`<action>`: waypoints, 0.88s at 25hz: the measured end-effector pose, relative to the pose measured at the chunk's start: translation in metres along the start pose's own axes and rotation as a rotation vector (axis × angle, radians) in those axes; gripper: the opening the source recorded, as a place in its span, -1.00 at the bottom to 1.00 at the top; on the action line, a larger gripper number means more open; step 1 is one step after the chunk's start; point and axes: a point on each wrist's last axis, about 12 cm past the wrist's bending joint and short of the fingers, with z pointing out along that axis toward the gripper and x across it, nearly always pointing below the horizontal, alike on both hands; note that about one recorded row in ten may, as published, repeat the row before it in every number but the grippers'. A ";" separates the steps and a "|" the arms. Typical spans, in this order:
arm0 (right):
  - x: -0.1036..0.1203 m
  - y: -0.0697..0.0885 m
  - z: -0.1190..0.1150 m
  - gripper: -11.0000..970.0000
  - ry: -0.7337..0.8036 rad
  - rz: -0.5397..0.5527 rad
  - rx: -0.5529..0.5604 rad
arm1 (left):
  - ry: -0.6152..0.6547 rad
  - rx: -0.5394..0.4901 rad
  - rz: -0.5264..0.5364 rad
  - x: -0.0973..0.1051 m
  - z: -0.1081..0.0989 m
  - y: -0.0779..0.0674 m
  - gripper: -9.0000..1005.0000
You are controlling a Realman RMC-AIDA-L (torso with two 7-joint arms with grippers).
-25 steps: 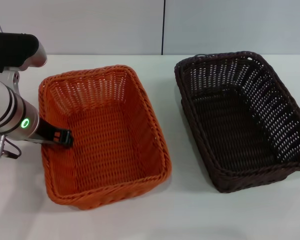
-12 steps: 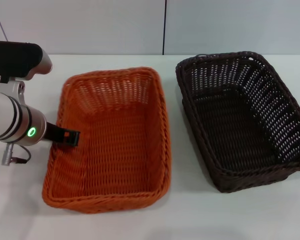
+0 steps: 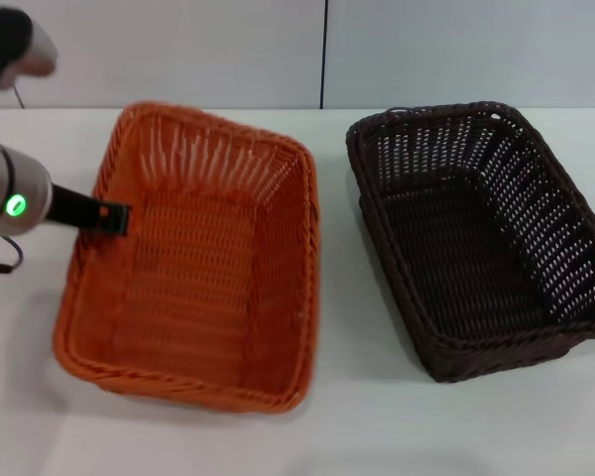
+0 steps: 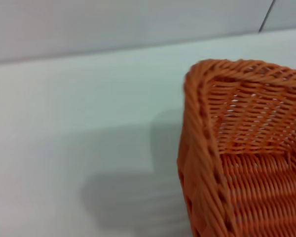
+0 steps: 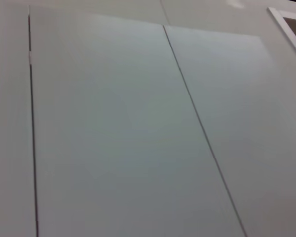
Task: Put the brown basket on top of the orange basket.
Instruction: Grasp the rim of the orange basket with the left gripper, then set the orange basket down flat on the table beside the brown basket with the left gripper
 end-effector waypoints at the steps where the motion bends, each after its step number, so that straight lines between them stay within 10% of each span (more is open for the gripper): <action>1: 0.001 0.002 0.002 0.70 -0.002 0.005 -0.005 | -0.007 -0.005 0.006 -0.001 -0.005 0.000 -0.61; 11: 0.002 0.007 0.003 0.70 -0.001 0.017 -0.023 | -0.063 -0.085 0.101 -0.003 -0.037 0.004 -0.69; 22: -0.008 -0.002 -0.024 0.70 -0.022 0.072 -0.026 | -0.157 -0.115 0.584 -0.023 -0.074 -0.012 -0.70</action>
